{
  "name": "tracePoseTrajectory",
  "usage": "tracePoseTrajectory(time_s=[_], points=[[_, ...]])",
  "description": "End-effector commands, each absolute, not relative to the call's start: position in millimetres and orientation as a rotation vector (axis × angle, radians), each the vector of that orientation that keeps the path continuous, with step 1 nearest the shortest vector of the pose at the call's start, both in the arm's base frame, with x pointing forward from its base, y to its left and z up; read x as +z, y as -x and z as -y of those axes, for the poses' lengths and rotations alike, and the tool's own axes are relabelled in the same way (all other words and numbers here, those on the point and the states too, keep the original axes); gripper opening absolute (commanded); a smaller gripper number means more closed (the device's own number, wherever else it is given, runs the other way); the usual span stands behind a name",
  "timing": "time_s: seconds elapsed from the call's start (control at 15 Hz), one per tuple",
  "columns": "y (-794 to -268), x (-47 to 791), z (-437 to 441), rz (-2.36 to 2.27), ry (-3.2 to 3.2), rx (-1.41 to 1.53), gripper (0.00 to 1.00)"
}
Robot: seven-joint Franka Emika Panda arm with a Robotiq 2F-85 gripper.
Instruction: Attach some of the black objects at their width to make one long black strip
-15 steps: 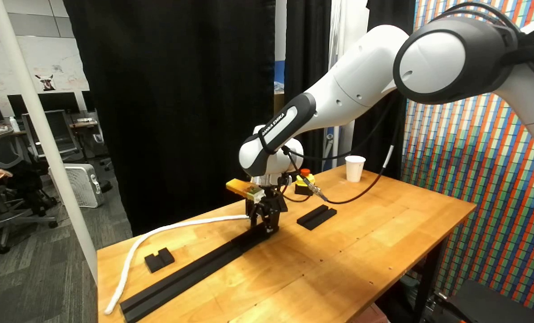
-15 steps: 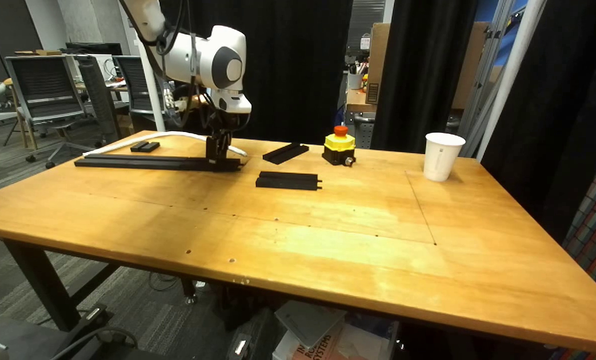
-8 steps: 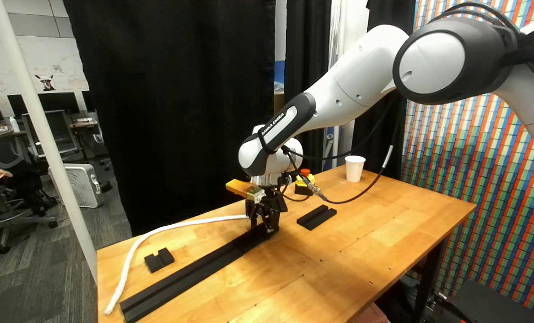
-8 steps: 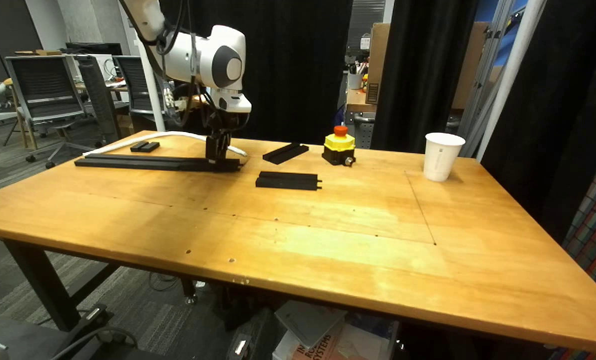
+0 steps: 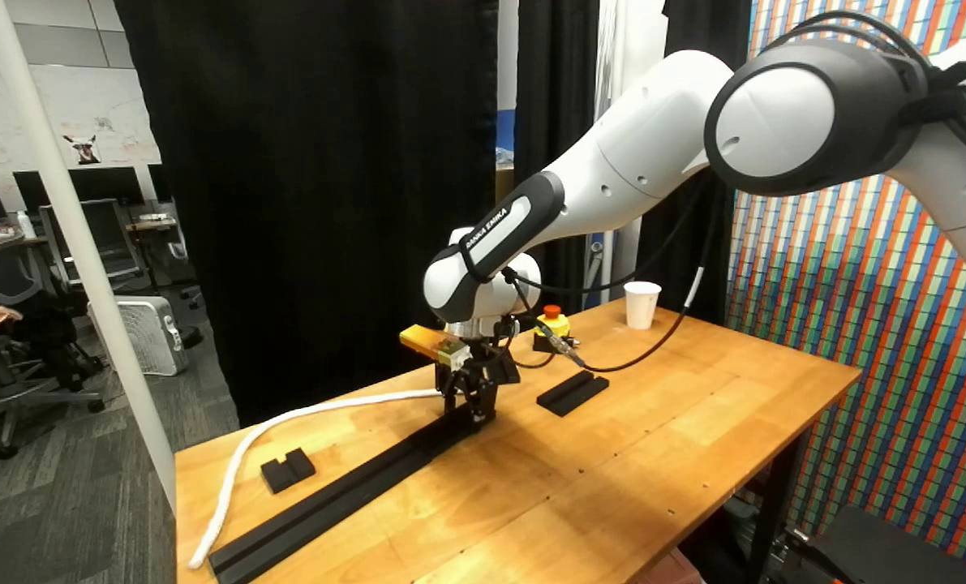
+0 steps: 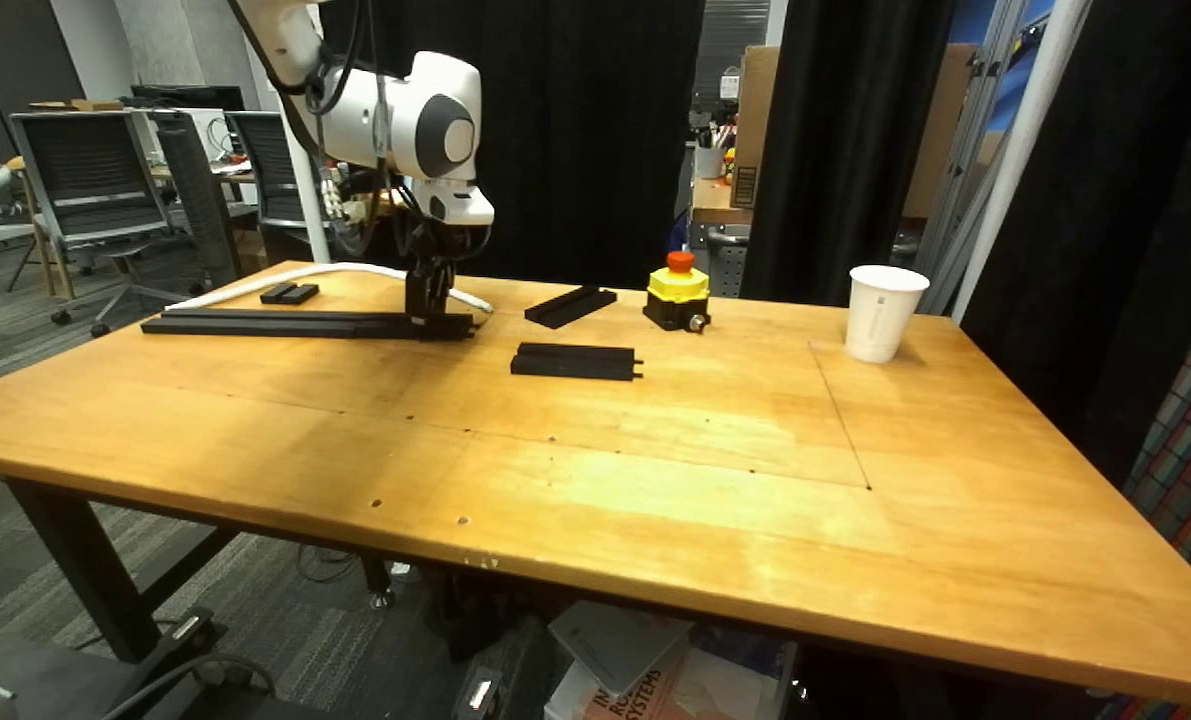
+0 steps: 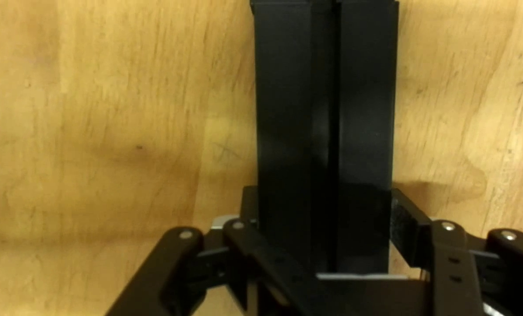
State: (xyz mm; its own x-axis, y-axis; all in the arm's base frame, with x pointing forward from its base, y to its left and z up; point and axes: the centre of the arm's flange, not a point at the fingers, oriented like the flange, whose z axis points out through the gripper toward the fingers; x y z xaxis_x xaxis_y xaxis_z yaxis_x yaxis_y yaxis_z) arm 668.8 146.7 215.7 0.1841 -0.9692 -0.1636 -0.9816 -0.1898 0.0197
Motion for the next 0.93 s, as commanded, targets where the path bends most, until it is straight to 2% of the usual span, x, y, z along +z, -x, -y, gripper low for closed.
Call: tracePoseTrajectory(time_s=[0.0,0.87], points=[[-672.2,200.8,-165.7,-1.952,2.309,0.171,0.46],[-669.7,198.5,-188.0,-1.933,2.276,0.14,0.46]])
